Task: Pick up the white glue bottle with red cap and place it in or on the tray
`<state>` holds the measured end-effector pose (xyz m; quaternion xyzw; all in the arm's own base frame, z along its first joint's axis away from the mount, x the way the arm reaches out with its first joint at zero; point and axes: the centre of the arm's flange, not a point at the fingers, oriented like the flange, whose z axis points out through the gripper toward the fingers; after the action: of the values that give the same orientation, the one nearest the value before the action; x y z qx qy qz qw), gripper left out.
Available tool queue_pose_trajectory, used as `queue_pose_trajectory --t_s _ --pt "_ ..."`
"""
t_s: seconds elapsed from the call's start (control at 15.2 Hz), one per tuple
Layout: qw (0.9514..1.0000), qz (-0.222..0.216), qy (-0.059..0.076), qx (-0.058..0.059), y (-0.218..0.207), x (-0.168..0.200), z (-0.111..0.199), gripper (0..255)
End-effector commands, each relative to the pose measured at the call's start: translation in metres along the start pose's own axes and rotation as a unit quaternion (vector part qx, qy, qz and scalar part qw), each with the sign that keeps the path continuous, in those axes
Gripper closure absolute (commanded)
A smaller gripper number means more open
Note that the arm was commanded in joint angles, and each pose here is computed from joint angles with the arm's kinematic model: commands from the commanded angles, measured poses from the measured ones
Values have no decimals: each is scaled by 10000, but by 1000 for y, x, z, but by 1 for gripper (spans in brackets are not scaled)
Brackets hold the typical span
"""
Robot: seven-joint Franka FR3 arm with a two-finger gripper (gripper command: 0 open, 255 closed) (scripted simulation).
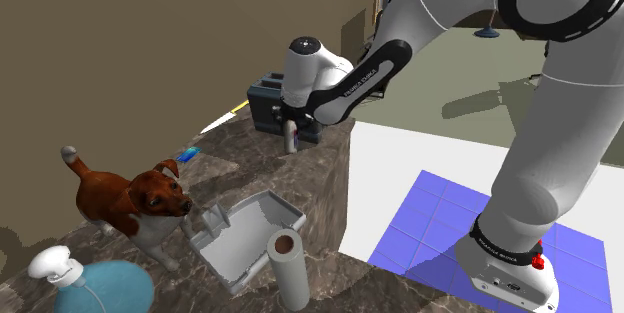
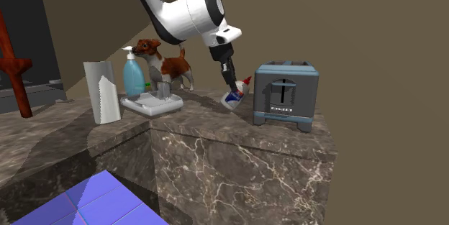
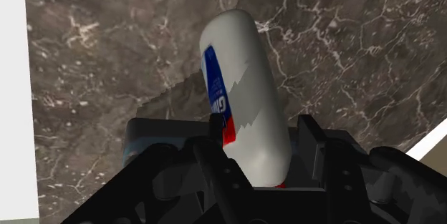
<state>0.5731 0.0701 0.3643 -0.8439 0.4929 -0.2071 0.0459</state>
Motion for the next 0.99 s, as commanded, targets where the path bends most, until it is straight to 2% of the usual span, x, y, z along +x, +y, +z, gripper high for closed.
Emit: queue_pose_trajectory --t_s 0.0,0.92 --pt "10000 0 -2 1 -3 3 -11 255" --pt "10000 0 -2 1 -24 26 -78 255"
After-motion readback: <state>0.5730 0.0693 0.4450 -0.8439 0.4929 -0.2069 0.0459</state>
